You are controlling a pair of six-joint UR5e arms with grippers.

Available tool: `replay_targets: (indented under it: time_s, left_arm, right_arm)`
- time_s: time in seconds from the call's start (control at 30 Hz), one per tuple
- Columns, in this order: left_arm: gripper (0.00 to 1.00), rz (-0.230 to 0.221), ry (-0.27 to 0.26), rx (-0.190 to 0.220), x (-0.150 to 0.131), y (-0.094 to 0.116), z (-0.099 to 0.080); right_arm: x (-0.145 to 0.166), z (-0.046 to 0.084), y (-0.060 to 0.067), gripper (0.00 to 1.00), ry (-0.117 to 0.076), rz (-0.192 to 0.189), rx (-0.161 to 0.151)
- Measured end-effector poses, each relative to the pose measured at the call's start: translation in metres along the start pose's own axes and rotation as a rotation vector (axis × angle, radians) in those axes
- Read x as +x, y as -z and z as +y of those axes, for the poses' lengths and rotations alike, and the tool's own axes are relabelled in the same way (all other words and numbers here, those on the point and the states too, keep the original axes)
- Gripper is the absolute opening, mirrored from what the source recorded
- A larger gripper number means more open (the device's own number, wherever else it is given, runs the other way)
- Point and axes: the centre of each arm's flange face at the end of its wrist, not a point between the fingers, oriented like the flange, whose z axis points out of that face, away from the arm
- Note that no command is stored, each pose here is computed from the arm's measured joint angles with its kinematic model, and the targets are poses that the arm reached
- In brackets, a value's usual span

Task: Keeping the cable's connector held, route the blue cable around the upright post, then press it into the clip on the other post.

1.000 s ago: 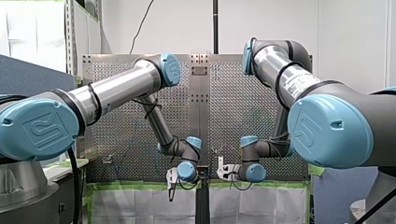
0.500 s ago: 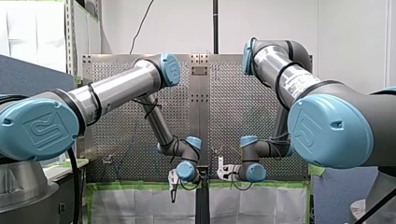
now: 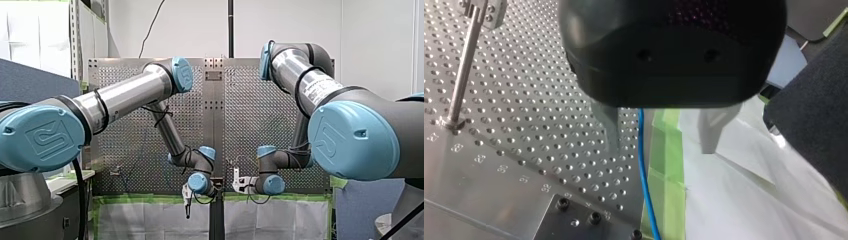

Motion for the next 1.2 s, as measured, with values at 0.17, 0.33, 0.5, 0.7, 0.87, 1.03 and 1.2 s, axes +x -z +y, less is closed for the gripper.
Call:
replay_targets:
  time_s: [0.17,0.33,0.5,0.7,0.87,1.03,1.2]
  left_arm:
    - [0.27,-0.006,-0.040,-0.020,0.000,0.001,0.000]
    - [0.02,-0.009,-0.040,-0.027,0.000,0.001,0.001]
    - [0.02,-0.010,-0.030,-0.026,0.000,0.001,0.001]
    - [0.02,-0.008,-0.018,-0.024,0.000,0.001,0.001]
    - [0.02,0.008,-0.039,-0.041,0.001,0.003,0.003]
    - [0.02,0.025,-0.084,-0.078,0.003,0.007,0.005]
    - [0.02,0.035,-0.131,-0.113,0.006,0.013,0.003]
  right_arm:
    - [0.000,0.000,0.000,0.00,0.000,0.000,0.000]
    - [0.000,0.000,0.000,0.00,0.000,0.000,0.000]
    - [0.000,0.000,0.000,0.00,0.000,-0.001,0.000]
    - [0.000,0.000,0.000,0.00,0.000,-0.004,-0.001]
    - [-0.001,0.001,0.001,0.00,-0.001,-0.010,-0.013]
    - [-0.001,0.006,0.002,0.00,0.002,-0.019,-0.038]
    - [-0.002,0.009,0.003,0.00,0.006,-0.026,-0.051]
